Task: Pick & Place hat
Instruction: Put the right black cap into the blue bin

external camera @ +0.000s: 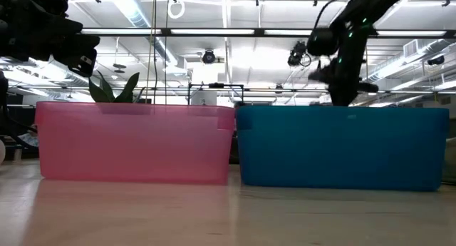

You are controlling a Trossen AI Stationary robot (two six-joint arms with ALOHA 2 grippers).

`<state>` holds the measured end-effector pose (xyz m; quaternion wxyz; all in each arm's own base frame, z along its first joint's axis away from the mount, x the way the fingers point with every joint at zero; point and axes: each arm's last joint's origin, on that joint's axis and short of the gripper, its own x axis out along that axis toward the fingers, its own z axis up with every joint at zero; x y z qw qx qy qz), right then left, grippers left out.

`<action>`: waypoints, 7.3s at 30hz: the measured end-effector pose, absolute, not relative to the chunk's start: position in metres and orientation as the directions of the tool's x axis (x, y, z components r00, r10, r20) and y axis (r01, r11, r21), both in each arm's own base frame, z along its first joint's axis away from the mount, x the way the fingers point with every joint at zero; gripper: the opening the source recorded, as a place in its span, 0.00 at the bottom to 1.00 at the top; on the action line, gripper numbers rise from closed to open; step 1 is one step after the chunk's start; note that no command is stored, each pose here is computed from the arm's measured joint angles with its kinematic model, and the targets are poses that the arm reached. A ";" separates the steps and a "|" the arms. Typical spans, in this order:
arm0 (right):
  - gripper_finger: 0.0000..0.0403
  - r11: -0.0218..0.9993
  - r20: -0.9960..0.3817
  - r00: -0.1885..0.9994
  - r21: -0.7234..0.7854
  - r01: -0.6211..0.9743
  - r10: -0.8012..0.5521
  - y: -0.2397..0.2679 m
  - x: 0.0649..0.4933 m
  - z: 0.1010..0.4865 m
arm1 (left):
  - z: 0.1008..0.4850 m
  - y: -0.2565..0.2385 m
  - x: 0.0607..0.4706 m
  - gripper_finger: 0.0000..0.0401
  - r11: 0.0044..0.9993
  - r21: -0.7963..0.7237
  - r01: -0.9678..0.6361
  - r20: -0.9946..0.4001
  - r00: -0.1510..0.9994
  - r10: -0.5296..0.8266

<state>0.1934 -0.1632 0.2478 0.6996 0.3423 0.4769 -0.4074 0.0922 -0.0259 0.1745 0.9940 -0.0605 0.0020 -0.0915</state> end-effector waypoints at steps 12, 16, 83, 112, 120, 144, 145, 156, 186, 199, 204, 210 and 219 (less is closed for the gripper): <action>0.00 0.866 -0.766 0.572 0.041 0.498 -0.292 -0.104 0.191 0.339 | 0.175 -0.026 0.092 0.37 0.976 -0.121 0.182 0.007 0.983 -0.182; 0.00 0.933 -0.718 0.639 -0.040 0.357 -0.276 -0.088 0.206 0.358 | 0.175 -0.026 0.092 0.37 0.976 -0.121 0.182 0.007 0.983 -0.182; 0.01 0.978 -0.973 0.170 -0.175 -0.116 -0.154 0.037 0.341 0.191 | 0.175 -0.026 0.092 0.37 0.976 -0.121 0.182 0.009 0.983 -0.182; 0.41 0.998 -0.992 0.126 -0.002 -0.065 0.006 0.033 0.336 0.195 | 0.175 -0.026 0.092 0.37 0.976 -0.121 0.182 0.009 0.983 -0.182; 0.70 0.998 -0.978 0.210 -0.002 -0.065 0.012 0.032 0.321 0.230 | 0.175 -0.026 0.092 0.37 0.976 -0.121 0.182 0.009 0.983 -0.182; 0.78 0.982 -0.821 0.547 -0.086 0.167 -0.165 -0.044 0.347 0.291 | 0.175 -0.026 0.092 0.37 0.976 -0.121 0.182 0.009 0.983 -0.182; 0.78 0.979 -0.819 0.547 -0.085 0.185 -0.175 -0.050 0.349 0.291 | 0.175 -0.026 0.092 0.37 0.976 -0.121 0.182 0.010 0.983 -0.182; 0.78 0.956 -0.821 0.524 -0.087 0.281 -0.228 -0.096 0.385 0.261 | 0.175 -0.026 0.092 0.37 0.976 -0.121 0.182 0.009 0.983 -0.182; 0.56 0.918 -0.897 0.359 -0.113 0.379 -0.259 -0.174 0.399 0.166 | 0.175 -0.026 0.092 0.37 0.976 -0.121 0.182 0.010 0.983 -0.182; 0.02 0.881 -0.894 0.395 0.001 0.473 -0.211 -0.172 0.398 0.173 | 0.175 -0.026 0.092 0.37 0.976 -0.121 0.182 0.010 0.983 -0.182; 0.01 0.865 -0.863 0.432 -0.011 0.501 -0.261 -0.170 0.391 0.205 | 0.175 -0.026 0.092 0.37 0.976 -0.121 0.182 0.010 0.983 -0.182; 0.00 0.828 -0.806 0.492 0.006 0.561 -0.328 -0.163 0.373 0.257 | 0.175 -0.026 0.092 0.37 0.976 -0.121 0.182 0.010 0.983 -0.182; 0.00 0.807 -0.821 0.464 0.007 0.591 -0.333 -0.113 0.339 0.310 | 0.175 -0.026 0.092 0.37 0.976 -0.121 0.182 0.010 0.983 -0.182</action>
